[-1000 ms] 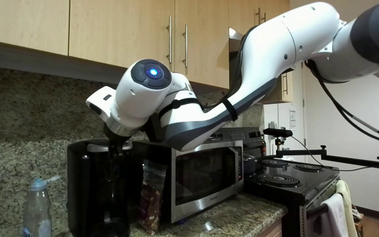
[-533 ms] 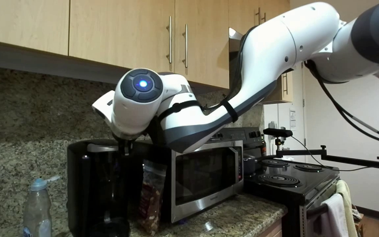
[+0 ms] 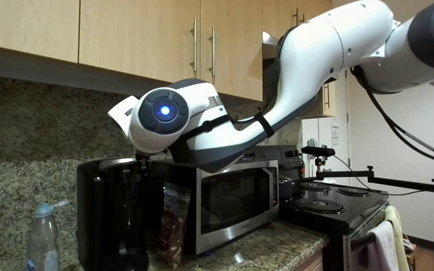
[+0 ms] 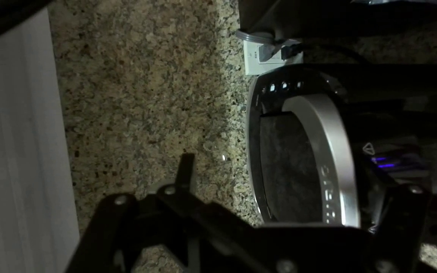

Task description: Open the coffee maker machine

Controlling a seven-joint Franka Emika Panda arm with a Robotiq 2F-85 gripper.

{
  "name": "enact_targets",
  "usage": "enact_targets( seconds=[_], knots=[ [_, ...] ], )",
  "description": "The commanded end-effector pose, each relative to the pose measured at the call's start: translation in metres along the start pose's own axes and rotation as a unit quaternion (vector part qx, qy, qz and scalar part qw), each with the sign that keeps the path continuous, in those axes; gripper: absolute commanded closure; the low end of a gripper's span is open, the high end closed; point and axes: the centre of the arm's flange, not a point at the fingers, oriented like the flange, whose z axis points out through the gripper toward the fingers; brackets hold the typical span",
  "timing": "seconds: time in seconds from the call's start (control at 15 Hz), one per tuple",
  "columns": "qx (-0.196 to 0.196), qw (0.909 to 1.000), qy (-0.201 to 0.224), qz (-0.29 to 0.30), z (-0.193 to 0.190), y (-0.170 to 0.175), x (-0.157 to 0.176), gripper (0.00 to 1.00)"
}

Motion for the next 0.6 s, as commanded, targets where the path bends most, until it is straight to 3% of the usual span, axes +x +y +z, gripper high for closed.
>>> enact_targets(
  seconds=[0.0, 0.53],
  knots=[
    [-0.034, 0.9992, 0.007, 0.018, -0.015, 0.001, -0.013, 0.00],
    [-0.094, 0.9948, -0.007, 0.038, -0.032, 0.003, -0.019, 0.00]
  ],
)
